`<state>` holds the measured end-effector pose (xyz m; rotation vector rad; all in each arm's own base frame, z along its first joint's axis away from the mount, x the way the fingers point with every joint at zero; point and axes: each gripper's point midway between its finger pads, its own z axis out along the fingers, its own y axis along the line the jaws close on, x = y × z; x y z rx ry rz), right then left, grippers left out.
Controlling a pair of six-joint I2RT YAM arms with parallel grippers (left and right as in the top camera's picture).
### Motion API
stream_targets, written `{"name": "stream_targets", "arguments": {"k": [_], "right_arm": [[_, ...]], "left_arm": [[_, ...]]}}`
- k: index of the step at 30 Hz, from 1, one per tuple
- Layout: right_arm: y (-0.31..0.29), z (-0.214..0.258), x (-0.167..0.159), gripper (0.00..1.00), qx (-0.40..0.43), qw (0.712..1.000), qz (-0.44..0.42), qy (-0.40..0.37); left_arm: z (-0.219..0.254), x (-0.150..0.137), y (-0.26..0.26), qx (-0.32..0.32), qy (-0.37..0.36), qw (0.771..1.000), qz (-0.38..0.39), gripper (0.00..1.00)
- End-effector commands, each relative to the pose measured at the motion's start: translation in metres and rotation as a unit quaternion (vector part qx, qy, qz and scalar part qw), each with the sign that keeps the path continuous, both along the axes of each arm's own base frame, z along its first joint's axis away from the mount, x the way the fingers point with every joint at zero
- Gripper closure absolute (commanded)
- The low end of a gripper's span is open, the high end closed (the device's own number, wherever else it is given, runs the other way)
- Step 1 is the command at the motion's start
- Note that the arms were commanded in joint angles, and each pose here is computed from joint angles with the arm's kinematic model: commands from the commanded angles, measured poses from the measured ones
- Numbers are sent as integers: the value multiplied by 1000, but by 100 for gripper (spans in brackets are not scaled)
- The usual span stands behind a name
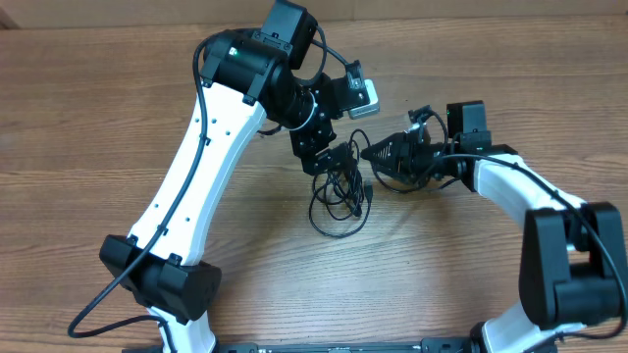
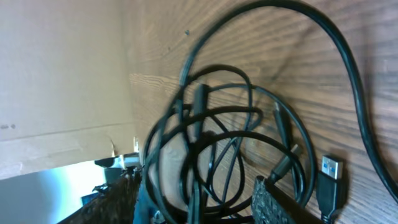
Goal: Untangle cables
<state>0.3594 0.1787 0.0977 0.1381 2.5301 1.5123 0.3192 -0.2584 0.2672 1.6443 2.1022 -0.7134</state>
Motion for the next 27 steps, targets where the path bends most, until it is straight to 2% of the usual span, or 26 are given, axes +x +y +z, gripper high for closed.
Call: {"name": "stream_targets", "arguments": {"k": [1, 5, 8, 11, 15, 17, 21, 24, 26, 27], "right_arm": [[-4, 37, 6, 41, -24, 996, -3, -90], [-5, 58, -3, 40, -28, 992, 7, -120], [-7, 47, -22, 41, -43, 995, 23, -86], [-19, 23, -38, 41, -99, 994, 27, -46], [-24, 12, -55, 41, -126, 990, 60, -38], [-21, 10, -59, 40, -129, 988, 74, -45], [-11, 11, -60, 33, -132, 984, 98, -73], [1, 14, -58, 32, -130, 980, 113, -97], [7, 13, -58, 34, -138, 977, 120, -109], [10, 12, -59, 41, -143, 975, 125, -112]], "left_arm": [[3, 3, 14, 30, -16, 999, 23, 0], [2, 5, 16, 37, -17, 999, 32, 0], [3, 7, 15, 33, -21, 999, 31, 0], [4, 10, 14, 29, -25, 999, 35, 0], [6, 10, 11, 21, -25, 999, 34, 0], [7, 10, 8, 13, -26, 999, 31, 0], [10, 11, 5, 2, -27, 999, 28, 0], [10, 10, 4, 2, -27, 999, 28, 0], [10, 10, 5, 2, -27, 999, 28, 1], [10, 10, 5, 2, -27, 999, 28, 1]]}}
